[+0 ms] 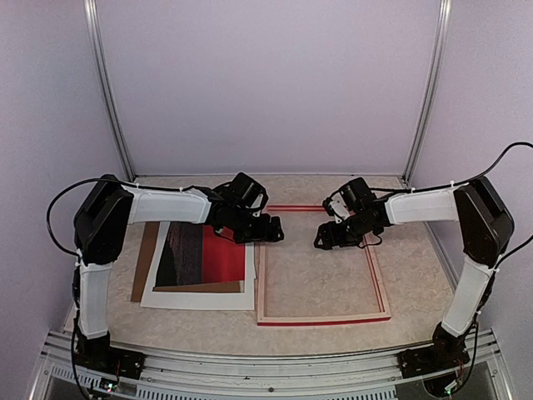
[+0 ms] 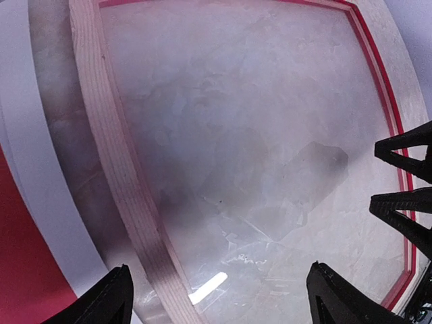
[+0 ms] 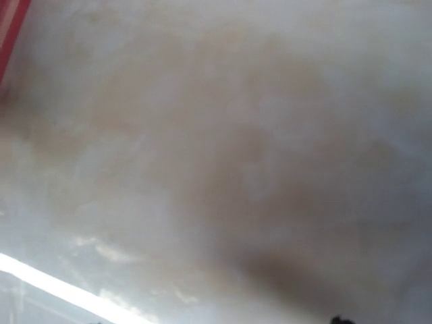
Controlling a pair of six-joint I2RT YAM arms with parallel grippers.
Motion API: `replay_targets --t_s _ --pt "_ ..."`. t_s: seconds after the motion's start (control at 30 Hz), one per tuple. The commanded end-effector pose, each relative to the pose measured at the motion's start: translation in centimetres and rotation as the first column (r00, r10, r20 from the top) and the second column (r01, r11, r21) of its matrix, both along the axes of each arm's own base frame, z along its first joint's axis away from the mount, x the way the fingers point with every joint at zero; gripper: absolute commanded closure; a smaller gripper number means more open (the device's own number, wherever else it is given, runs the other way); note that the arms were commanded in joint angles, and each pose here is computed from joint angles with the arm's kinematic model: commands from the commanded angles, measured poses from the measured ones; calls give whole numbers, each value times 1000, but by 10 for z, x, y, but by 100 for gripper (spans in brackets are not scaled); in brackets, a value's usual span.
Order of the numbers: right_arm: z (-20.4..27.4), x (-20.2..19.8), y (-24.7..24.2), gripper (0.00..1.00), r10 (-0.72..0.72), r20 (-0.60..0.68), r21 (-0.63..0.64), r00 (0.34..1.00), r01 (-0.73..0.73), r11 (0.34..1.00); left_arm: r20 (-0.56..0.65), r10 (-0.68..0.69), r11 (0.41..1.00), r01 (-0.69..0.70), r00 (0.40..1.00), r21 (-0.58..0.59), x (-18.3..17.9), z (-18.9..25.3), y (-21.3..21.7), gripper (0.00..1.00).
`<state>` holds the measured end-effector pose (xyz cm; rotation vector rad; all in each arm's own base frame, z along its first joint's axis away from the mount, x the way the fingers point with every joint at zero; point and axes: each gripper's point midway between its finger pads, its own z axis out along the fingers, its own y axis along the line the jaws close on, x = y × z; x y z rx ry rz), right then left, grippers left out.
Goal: Put the photo into the frame
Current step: Place the glass panel in the frame body, then press the glass panel onto the frame body.
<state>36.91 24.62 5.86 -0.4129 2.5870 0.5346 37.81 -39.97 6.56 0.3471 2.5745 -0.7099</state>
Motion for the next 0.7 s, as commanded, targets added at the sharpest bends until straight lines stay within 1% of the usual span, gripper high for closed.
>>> replay_targets --t_s 0.0,0.1,0.2,0.43,0.53,0.67 --pt "-7 -2 15 28 36 -9 32 999 -36 999 89 37 999 -39 995 22 3 32 14 11" --pt "-16 -6 15 28 36 -29 25 999 -35 999 132 61 997 -66 989 34 5 45 23 11" --pt "-24 -8 10 28 27 -43 4 999 -27 1000 147 62 997 -67 987 24 4 53 27 11" --pt "-31 -6 -8 28 -31 -44 -97 999 26 995 164 52 998 -48 985 -27 4 56 21 12" --pt "-25 -1 -13 28 -52 -24 -119 998 49 992 185 35 998 -25 982 -53 8 55 13 12" --pt "1 6 -9 28 -53 45 -79 998 57 995 216 23 998 -10 976 -62 18 50 3 12"
